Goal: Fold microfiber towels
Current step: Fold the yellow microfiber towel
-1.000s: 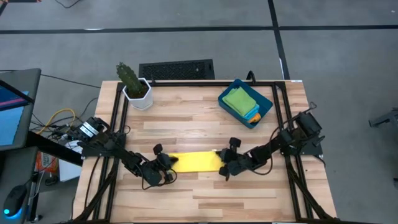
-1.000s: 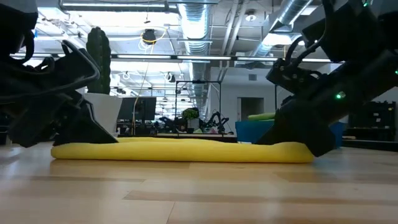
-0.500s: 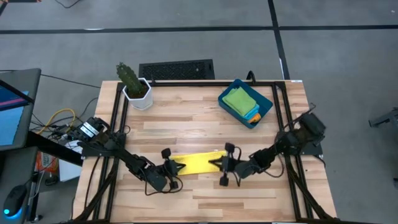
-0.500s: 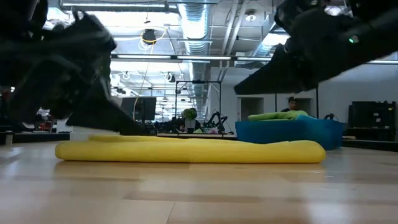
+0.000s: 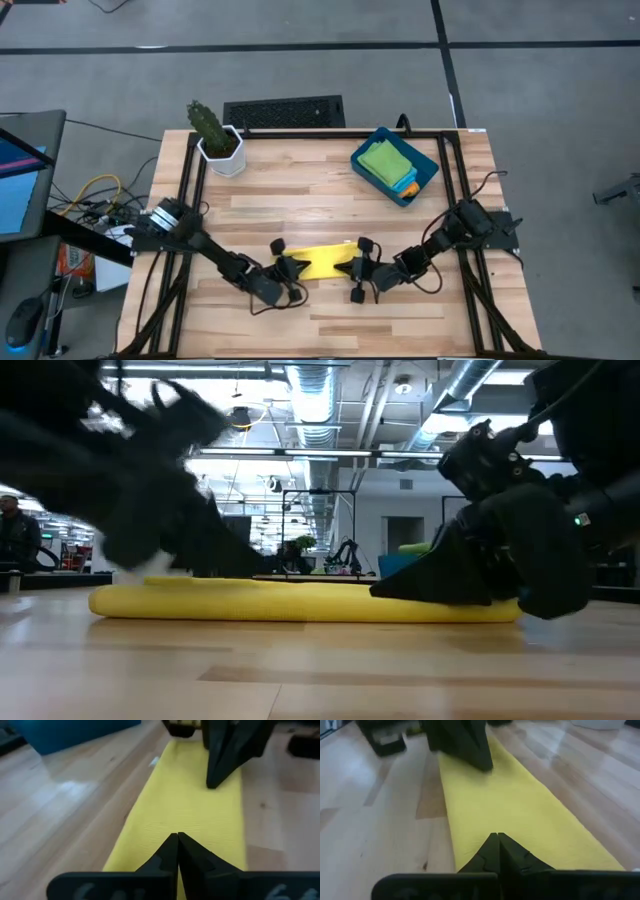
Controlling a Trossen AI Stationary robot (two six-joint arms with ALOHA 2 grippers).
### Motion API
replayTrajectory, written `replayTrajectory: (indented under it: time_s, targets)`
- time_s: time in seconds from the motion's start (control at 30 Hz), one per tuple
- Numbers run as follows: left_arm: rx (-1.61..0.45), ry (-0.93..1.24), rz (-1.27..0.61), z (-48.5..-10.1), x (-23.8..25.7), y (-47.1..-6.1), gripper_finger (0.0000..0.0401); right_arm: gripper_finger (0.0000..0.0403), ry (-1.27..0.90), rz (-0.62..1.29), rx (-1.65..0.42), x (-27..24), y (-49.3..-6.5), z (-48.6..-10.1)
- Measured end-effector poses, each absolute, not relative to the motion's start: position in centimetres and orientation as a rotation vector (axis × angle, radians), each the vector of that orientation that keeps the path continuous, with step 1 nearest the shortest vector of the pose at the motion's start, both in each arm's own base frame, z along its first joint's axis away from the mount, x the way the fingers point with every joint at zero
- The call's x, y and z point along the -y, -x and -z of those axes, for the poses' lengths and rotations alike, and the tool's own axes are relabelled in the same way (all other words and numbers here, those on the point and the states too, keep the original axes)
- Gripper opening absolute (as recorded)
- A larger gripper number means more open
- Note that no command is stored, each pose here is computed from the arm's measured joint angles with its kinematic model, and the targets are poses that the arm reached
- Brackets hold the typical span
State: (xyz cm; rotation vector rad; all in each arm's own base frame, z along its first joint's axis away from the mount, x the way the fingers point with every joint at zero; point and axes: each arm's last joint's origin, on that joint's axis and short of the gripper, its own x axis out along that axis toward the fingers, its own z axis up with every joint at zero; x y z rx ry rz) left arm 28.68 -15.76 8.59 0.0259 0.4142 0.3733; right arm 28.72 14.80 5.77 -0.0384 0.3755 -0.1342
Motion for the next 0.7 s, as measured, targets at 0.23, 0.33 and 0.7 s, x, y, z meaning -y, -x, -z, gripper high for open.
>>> replayTrajectory:
  time_s: [0.23,0.33,0.7]
  targets:
    - [-0.413,-0.086,-0.39,-8.8,15.8,-32.2,0.0,0.0015,0.014,0.143,-0.423,-14.7,-28.5,-5.3]
    - [-0.478,-0.105,-0.361,-8.7,15.6,-32.6,0.0,0.0016,-0.007,0.157,-0.446,-14.7,-28.5,-5.2]
    - [-0.416,-0.128,-0.43,-10.4,15.5,-33.1,0.0,0.0016,0.027,0.149,-0.422,-14.7,-28.5,-5.5]
